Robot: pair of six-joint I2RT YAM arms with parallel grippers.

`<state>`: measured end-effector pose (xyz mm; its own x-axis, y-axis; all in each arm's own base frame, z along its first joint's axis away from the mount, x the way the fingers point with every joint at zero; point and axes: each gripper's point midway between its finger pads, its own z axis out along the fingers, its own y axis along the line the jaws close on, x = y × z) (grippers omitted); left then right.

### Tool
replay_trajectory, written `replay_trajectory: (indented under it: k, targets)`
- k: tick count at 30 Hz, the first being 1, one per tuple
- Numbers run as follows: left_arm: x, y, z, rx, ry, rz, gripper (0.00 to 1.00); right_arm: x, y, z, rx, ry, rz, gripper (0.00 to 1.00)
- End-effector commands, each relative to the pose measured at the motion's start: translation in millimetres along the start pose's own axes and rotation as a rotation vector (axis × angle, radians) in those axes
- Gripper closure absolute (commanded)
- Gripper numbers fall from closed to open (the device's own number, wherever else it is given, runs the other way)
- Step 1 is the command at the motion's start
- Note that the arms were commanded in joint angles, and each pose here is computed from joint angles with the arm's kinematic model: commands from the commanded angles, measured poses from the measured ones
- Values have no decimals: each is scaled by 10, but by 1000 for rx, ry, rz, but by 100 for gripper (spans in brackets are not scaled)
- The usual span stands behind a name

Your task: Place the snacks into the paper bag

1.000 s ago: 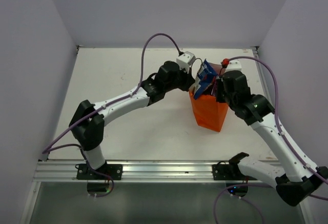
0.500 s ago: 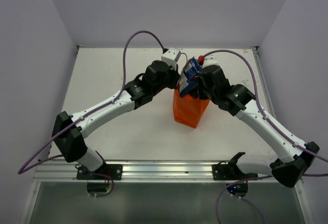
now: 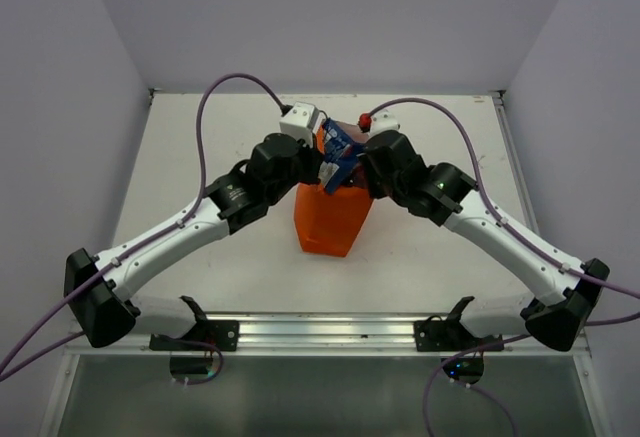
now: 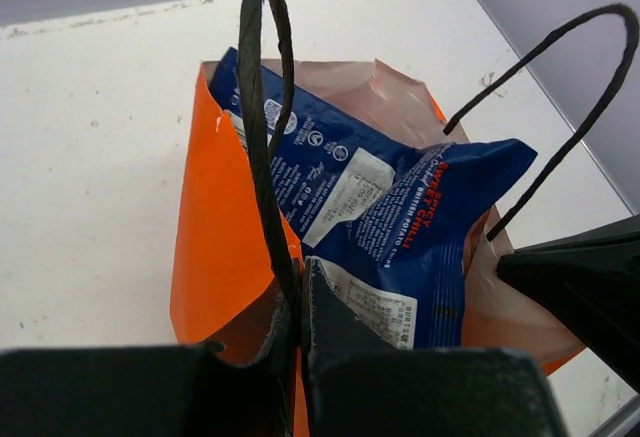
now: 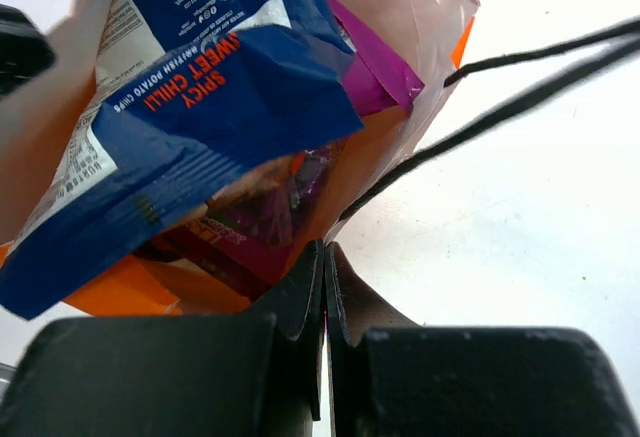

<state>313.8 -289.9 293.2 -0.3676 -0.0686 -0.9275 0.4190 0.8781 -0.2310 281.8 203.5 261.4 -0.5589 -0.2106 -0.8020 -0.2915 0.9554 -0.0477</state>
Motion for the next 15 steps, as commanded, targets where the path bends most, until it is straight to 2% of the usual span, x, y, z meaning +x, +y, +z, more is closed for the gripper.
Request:
replay_trajectory:
  k: [1,7,12,13,15]
  targets:
    - [-78,-67,-43,32,-64,-82,97,-251,117,-91,-20,-89,14,100]
    - [138,78,-84,-26,-33,-93,97,-170,200,-76,-19,-77,-20,100]
    - [72,216,-180,-90,-63,-86,97,-153,182,-68,-11,-83,-25,98]
    - [56,247,-204,-106,-69,-85,86,-171,174,-82,-7,-88,-25,93]
    - [-33,334,-281,-152,-103,-74,66,-206,137,-103,6,-101,-24,90]
